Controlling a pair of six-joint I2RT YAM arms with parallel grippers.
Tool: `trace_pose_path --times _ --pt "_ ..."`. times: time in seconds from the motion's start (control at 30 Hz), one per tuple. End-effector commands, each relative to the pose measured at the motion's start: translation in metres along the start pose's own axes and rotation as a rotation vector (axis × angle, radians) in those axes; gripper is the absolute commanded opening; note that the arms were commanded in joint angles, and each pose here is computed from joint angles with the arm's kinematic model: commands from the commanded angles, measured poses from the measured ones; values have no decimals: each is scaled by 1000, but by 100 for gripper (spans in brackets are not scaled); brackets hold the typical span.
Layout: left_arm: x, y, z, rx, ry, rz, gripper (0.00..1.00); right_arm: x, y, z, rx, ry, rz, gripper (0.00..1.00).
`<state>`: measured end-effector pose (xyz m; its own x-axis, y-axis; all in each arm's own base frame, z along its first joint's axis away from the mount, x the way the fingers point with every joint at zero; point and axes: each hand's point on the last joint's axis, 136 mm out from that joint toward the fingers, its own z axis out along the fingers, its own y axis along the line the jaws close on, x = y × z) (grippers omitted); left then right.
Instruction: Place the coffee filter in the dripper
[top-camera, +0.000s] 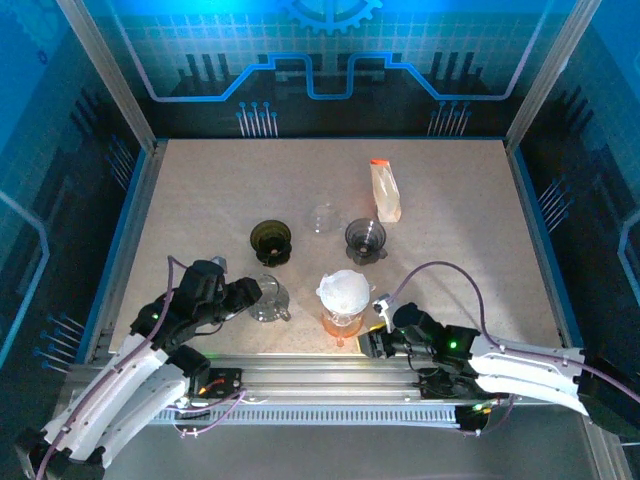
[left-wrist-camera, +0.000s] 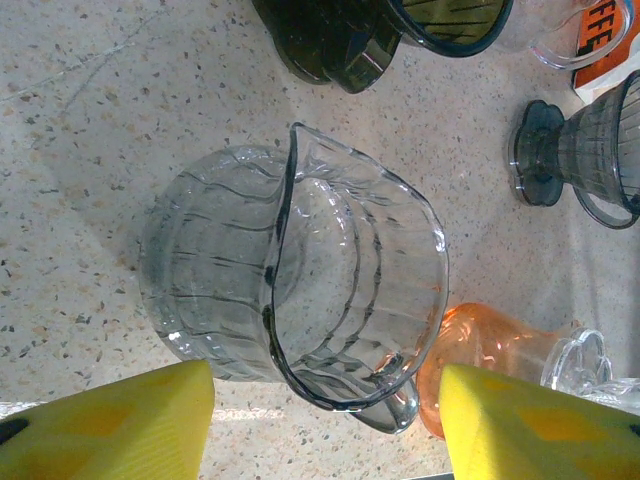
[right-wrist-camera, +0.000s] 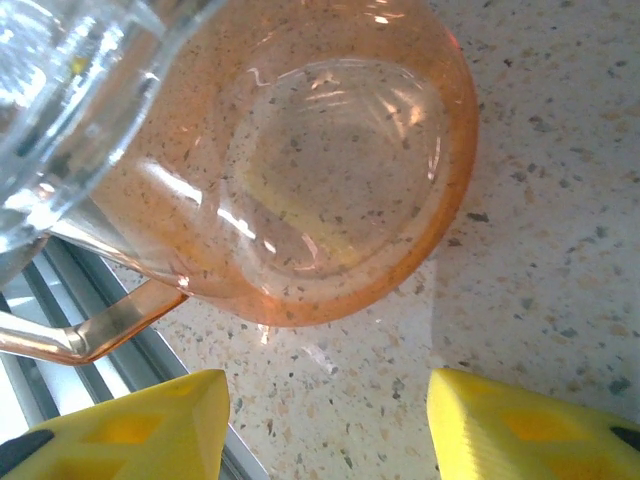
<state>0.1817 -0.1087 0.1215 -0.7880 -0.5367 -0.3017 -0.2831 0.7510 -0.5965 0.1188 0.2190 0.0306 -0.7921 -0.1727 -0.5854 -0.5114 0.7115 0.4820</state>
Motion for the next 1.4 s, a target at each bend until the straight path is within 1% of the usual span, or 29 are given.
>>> trace_pose_path --times 0.0,0.37,0.7,0.83,1.07,1.2,1.37 --pt "-2 -7 -1 21 6 -17 62 -7 13 4 -65 -36 -27 56" --pt "0 -4 0 19 17 -25 61 -30 23 23 -77 -82 -26 52" --pt "-4 1 -4 -8 -8 -24 61 -57 22 46 -76 -144 15 50" --pt "-8 5 -6 -19 -26 -37 57 -67 21 57 -71 -155 30 50" --pt "-17 9 -9 -27 -51 -54 57 -89 18 74 -75 -176 54 49" --pt "-38 8 -5 -19 -110 -63 56 -95 15 83 -73 -174 64 48" --pt "-87 -14 5 59 -219 -81 60 -99 14 92 -76 -171 77 48"
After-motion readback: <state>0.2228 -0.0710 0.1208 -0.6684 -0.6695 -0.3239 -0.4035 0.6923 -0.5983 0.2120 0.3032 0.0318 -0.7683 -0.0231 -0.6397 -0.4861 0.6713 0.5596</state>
